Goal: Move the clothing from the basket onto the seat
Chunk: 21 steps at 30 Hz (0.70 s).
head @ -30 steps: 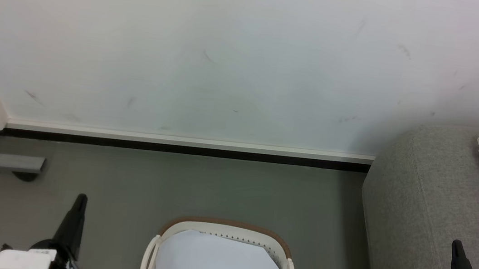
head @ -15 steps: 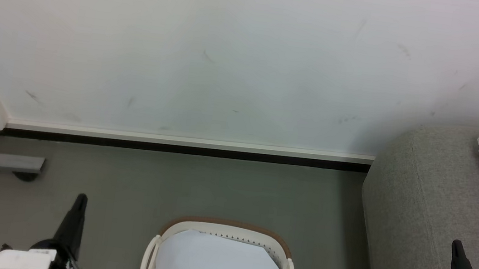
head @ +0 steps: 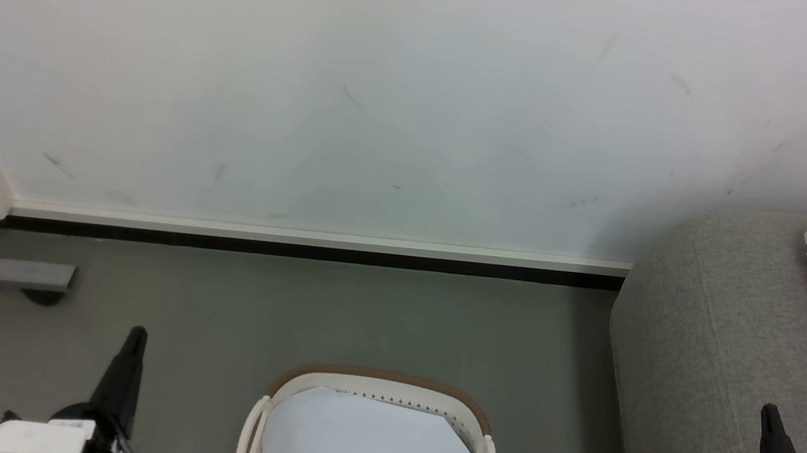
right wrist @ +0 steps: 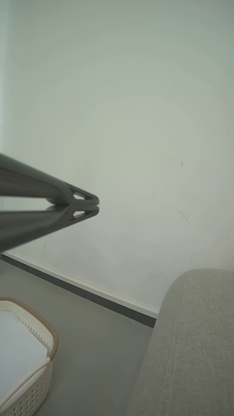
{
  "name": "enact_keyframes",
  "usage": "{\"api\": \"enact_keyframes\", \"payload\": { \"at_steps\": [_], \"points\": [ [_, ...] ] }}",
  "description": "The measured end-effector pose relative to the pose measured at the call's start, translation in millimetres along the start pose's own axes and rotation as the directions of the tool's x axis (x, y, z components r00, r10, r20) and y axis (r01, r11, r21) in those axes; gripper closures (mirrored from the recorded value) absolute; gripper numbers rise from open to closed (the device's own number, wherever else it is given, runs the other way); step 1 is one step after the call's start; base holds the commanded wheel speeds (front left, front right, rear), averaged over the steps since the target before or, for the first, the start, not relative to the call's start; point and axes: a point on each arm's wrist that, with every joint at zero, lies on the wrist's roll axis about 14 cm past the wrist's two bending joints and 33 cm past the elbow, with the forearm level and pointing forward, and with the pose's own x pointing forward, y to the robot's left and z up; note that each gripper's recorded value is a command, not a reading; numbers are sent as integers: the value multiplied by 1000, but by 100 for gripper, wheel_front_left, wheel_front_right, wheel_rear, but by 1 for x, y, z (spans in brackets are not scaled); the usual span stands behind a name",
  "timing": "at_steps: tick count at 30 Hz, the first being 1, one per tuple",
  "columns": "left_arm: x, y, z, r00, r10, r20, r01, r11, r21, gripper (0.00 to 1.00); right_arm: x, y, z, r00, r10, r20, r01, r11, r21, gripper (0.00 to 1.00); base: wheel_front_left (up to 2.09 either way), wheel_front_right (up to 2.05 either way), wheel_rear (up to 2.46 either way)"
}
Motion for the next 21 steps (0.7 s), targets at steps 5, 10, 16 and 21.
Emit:
{"api": "enact_keyframes", "payload": {
  "at_steps": [5, 10, 16, 21],
  "points": [
    [0, 0, 0, 1000, 0, 0, 0, 1000, 0, 100, 0, 0, 0, 1000, 0, 0, 0, 1000, 0, 100, 0, 0, 0],
    [0, 0, 0, 1000, 0, 0, 0, 1000, 0, 100, 0, 0, 0, 1000, 0, 0, 0, 1000, 0, 100, 0, 0, 0],
    [0, 0, 0, 1000, 0, 0, 0, 1000, 0, 100, 0, 0, 0, 1000, 0, 0, 0, 1000, 0, 100, 0, 0, 0],
    [0, 0, 0, 1000, 0, 0, 0, 1000, 0, 100, 0, 0, 0, 1000, 0, 0, 0, 1000, 0, 100, 0, 0, 0]
  ]
}}
